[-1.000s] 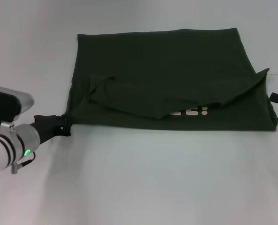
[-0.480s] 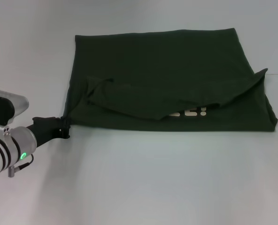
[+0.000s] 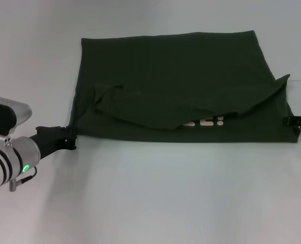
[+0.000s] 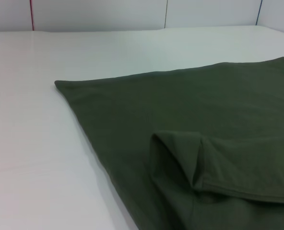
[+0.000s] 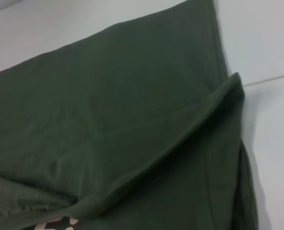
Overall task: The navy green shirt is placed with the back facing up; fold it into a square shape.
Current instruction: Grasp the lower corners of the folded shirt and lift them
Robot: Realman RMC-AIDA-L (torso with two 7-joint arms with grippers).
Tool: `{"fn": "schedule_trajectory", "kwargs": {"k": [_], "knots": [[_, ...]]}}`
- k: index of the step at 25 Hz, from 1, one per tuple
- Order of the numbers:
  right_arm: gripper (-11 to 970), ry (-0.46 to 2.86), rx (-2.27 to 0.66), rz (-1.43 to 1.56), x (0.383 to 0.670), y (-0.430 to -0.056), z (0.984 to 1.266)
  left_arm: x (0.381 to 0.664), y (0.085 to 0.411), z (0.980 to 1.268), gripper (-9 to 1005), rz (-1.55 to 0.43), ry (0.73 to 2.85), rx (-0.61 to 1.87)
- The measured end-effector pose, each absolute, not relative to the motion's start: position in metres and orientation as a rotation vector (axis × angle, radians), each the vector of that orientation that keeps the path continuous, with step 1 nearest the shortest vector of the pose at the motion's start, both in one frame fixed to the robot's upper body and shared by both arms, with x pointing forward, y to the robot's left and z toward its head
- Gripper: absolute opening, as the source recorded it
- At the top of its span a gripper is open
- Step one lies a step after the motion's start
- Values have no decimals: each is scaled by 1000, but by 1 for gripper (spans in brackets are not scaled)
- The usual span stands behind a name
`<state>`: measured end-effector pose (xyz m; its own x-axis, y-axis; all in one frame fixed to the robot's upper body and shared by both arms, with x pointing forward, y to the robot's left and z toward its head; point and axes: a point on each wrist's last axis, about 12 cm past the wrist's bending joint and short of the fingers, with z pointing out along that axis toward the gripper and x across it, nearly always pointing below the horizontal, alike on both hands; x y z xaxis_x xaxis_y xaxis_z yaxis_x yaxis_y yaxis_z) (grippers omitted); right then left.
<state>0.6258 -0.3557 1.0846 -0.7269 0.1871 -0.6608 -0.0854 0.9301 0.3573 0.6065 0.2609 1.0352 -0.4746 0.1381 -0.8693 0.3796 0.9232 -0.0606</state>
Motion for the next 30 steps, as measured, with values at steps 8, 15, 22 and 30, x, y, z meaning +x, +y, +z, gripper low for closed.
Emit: {"fn": "schedule_trajectory", "kwargs": {"k": [8, 15, 22, 30], "knots": [[553, 2350, 20, 395, 631, -335, 1073, 606, 260, 1034, 26, -299, 2069, 368], [536, 2360, 16, 381, 630, -333, 1068, 606, 260, 1033, 25, -300, 2073, 367], [518, 2371, -6, 393, 627, -332, 1067, 606, 259, 1034, 25, -301, 2072, 368], [420, 2364, -11, 396, 626, -335, 1069, 607, 259, 1034, 26, -303, 2071, 364]]}}
